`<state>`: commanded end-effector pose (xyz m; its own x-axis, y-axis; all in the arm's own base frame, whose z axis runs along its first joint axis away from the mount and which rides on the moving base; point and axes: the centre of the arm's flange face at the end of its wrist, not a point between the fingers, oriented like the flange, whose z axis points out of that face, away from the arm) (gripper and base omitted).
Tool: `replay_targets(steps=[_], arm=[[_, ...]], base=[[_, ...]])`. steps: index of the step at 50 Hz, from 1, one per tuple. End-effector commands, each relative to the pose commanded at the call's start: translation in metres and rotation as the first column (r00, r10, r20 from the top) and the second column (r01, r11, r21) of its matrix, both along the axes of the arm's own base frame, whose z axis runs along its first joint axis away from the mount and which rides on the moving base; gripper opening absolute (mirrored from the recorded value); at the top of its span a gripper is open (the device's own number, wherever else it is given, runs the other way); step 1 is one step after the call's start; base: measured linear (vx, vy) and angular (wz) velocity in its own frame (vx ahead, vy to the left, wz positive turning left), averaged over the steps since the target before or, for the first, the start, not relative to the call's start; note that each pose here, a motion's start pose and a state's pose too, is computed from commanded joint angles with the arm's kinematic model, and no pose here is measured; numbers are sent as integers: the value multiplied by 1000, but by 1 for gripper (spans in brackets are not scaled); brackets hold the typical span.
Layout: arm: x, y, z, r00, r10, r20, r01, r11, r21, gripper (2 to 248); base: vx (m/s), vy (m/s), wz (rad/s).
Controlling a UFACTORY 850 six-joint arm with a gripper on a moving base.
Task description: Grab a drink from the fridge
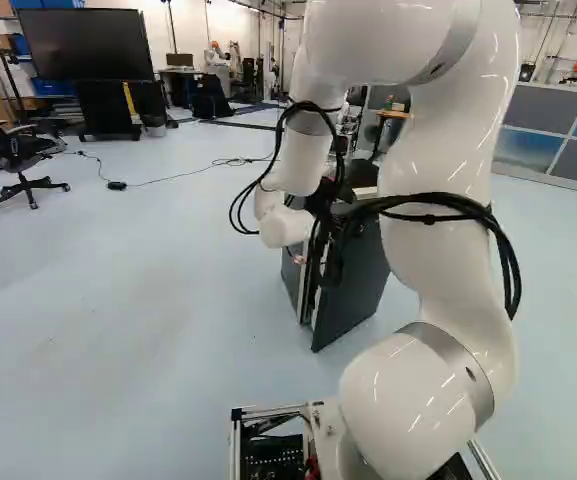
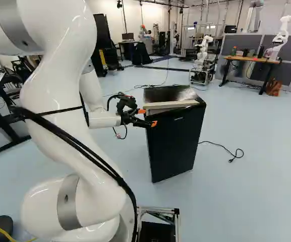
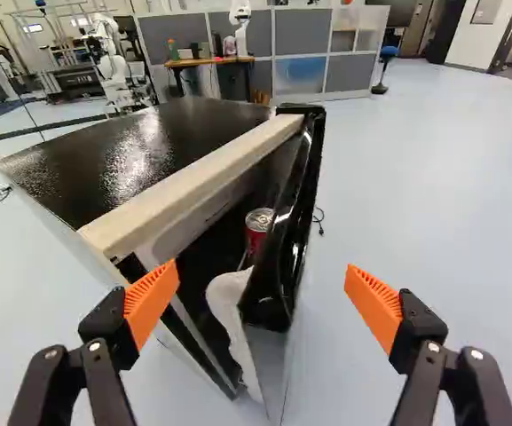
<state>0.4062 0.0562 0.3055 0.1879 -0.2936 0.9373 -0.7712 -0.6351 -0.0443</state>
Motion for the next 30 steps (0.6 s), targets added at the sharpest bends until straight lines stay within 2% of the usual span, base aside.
replay_targets(steps=[30], arm=[[-64, -26, -2, 993, -103, -64, 104, 994, 15, 247]], base=[[0, 0, 0]])
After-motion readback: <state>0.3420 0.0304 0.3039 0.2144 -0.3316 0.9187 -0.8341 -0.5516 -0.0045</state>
